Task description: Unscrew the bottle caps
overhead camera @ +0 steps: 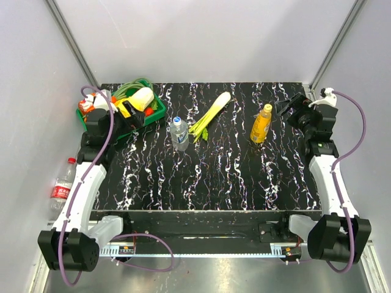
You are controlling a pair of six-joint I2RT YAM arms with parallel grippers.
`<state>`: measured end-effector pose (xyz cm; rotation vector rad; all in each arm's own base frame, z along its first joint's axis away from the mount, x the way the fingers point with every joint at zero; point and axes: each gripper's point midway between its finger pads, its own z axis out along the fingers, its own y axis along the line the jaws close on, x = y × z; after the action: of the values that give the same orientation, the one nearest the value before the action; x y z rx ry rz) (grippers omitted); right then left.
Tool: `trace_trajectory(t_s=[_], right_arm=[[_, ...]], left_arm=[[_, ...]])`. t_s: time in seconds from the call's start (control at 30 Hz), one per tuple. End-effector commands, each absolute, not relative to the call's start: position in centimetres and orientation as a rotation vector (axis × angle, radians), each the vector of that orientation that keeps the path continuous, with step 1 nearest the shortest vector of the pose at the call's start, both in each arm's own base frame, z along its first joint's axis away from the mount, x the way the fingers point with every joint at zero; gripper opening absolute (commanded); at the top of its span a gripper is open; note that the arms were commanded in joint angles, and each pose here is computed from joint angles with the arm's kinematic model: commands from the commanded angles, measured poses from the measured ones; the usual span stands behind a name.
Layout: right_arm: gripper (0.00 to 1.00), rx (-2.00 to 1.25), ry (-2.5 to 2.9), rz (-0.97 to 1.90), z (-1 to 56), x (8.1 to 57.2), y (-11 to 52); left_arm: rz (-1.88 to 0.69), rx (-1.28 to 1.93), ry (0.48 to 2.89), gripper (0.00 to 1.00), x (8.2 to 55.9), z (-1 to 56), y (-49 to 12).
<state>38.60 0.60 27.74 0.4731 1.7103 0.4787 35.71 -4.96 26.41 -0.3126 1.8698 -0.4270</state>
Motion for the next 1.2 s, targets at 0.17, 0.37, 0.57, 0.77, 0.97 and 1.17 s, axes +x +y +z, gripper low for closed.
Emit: trace_trajectory(t_s=[0.17, 0.37, 0.57, 0.77, 0.97, 1.17], right_arm=[[0.99, 0.354, 1.855, 0.264, 28.7, 39.7, 2.2], [1.0, 0.299, 1.907, -0.001, 28.4, 41.2, 1.7], [1.0, 0.271, 1.92, 0.049, 26.8, 43.6, 2.9], [0.94, 0.24, 1.968, 0.124, 24.0, 45.8, 4.9], [0.65, 0.227, 1.993, 0.161, 21.7, 46.9, 5.8], [0.19, 0.214, 1.945, 0.202, 22.7, 46.8, 6.3]], left_arm=[[-0.565, -0.074, 1.839, 0.99, 34.2, 29.2, -8.1], [-0.629, -0.002, 1.85, 0.99, 33.9, 29.0, -9.3], [-0.684, 0.038, 1.868, 0.99, 33.4, 28.6, -10.2], [-0.713, 0.059, 1.883, 0.99, 33.1, 27.9, -10.7], [-0.727, 0.059, 1.898, 0.99, 33.0, 27.4, -10.9], [-0.732, 0.079, 1.877, 0.99, 32.7, 28.2, -11.0]])
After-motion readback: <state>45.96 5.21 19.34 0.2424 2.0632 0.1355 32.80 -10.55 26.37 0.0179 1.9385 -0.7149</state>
